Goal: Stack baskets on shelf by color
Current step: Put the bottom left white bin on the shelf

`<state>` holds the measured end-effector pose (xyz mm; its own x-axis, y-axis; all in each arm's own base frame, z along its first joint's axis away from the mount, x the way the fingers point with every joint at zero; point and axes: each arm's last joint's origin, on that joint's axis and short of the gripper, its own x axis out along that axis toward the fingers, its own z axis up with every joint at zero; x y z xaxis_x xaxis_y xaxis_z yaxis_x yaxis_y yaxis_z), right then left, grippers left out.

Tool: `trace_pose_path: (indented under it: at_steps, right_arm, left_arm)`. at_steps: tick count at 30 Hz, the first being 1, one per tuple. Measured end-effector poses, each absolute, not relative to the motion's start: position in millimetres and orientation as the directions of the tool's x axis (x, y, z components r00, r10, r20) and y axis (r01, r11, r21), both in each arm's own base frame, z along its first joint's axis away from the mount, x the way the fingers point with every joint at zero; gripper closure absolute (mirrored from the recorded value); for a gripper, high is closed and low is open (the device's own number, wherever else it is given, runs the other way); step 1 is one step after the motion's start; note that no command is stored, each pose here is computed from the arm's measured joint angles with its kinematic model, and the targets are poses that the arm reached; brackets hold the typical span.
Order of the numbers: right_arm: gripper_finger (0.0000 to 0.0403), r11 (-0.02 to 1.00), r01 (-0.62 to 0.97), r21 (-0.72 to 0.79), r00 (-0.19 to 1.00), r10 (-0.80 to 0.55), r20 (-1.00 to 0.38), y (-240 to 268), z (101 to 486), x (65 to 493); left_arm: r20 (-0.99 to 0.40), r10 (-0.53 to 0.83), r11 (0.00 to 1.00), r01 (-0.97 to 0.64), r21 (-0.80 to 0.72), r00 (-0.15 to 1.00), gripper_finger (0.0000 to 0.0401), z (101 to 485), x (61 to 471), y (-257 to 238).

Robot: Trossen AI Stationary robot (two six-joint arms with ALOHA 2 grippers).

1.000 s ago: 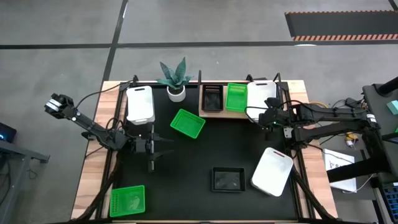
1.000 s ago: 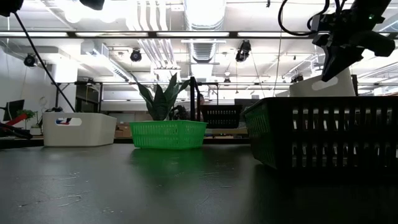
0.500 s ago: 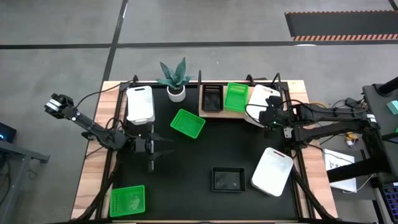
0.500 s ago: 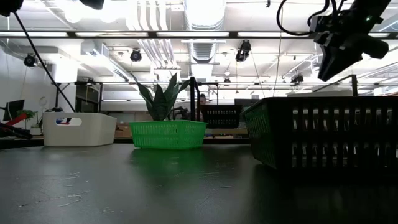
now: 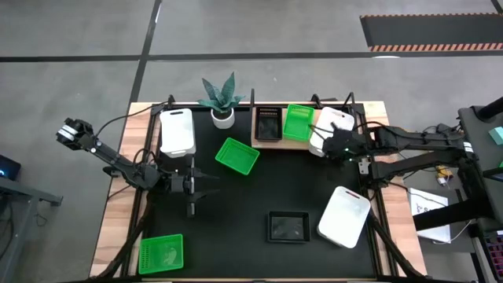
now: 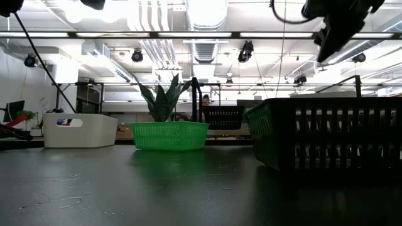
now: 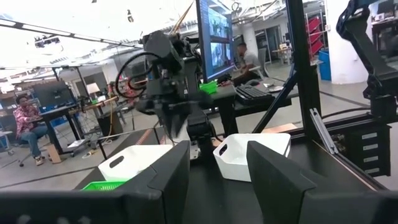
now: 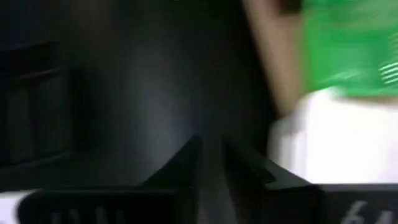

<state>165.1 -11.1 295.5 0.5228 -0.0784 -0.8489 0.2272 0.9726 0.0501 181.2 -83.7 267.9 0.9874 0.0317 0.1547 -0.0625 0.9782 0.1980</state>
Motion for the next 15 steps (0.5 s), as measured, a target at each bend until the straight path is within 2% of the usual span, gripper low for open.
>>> trace_pose_path:
  at_steps: [2, 5, 9, 15]
  right_arm:
    - [0.0373, 0.961, 0.236, 0.141, 0.461, 0.016, -0.887, -8.7, 289.5, 170.7]
    - [0.0390, 0.945, 0.308, 0.108, 0.260, 0.026, -0.965, -9.0, 273.8, 173.1]
    - [0.0393, 0.934, 0.351, -0.065, 0.043, -0.086, -0.995, -12.9, 258.1, 176.6]
    - [0.0394, 0.917, 0.330, -0.223, -0.061, -0.215, -0.975, -17.3, 247.6, 183.9]
  left_arm:
    - [0.153, 0.031, 0.978, -0.062, 0.199, 0.988, 0.0256, 267.6, 181.3, -83.7]
    - [0.154, 0.032, 0.978, -0.062, 0.199, 0.988, 0.0256, 268.1, 181.4, -83.7]
    - [0.153, 0.031, 0.978, -0.062, 0.200, 0.988, 0.0256, 267.5, 181.3, -83.7]
    - [0.151, 0.031, 0.978, -0.062, 0.201, 0.988, 0.0256, 267.2, 181.3, -83.7]
